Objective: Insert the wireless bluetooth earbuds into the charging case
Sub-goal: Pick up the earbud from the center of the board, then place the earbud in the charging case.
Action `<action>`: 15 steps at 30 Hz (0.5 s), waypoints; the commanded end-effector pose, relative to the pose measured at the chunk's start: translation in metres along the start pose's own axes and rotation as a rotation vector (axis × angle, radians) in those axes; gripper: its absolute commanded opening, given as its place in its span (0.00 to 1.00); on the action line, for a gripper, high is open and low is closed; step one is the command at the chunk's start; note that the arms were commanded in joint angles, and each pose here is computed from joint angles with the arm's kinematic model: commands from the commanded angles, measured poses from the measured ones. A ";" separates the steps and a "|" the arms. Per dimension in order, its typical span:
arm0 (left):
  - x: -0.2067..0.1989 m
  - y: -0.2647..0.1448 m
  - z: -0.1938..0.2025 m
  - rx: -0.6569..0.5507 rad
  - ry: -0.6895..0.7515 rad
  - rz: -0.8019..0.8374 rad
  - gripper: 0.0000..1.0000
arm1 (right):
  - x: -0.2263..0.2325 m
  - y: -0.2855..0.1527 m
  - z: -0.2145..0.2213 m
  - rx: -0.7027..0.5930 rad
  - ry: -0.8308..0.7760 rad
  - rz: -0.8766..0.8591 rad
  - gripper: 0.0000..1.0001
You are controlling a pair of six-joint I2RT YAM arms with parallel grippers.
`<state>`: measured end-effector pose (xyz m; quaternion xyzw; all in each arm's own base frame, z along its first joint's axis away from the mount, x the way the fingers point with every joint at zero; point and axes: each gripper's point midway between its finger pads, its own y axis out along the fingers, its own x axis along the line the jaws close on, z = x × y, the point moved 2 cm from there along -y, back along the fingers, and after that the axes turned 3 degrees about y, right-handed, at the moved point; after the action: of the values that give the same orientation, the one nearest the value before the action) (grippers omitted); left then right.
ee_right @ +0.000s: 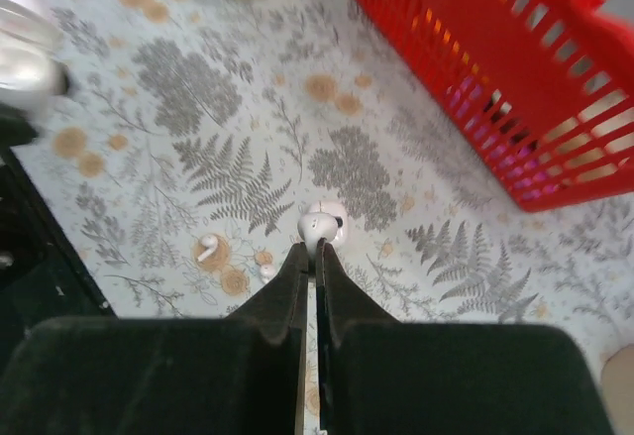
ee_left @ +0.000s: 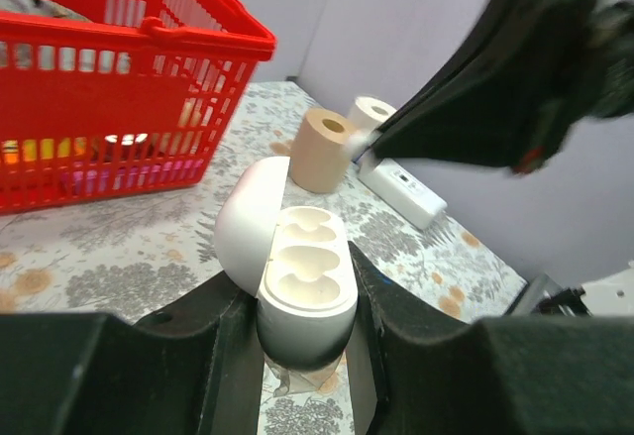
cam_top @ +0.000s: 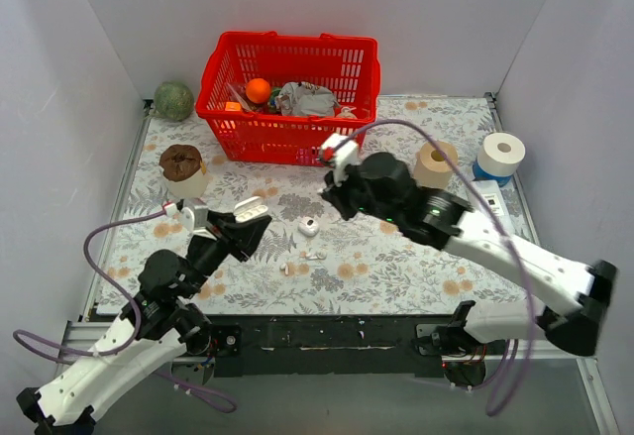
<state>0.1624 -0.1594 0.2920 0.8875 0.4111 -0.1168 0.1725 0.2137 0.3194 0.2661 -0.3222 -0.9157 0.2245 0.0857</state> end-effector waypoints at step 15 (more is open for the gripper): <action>-0.125 0.047 0.012 0.219 0.090 0.878 0.00 | 0.056 -0.179 -0.026 -0.195 -0.262 -0.521 0.01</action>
<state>0.1355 -0.2722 0.3064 0.9907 0.0857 -0.0728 0.0767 0.0999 0.2460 0.3627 -0.1078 -0.9827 0.1506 0.0096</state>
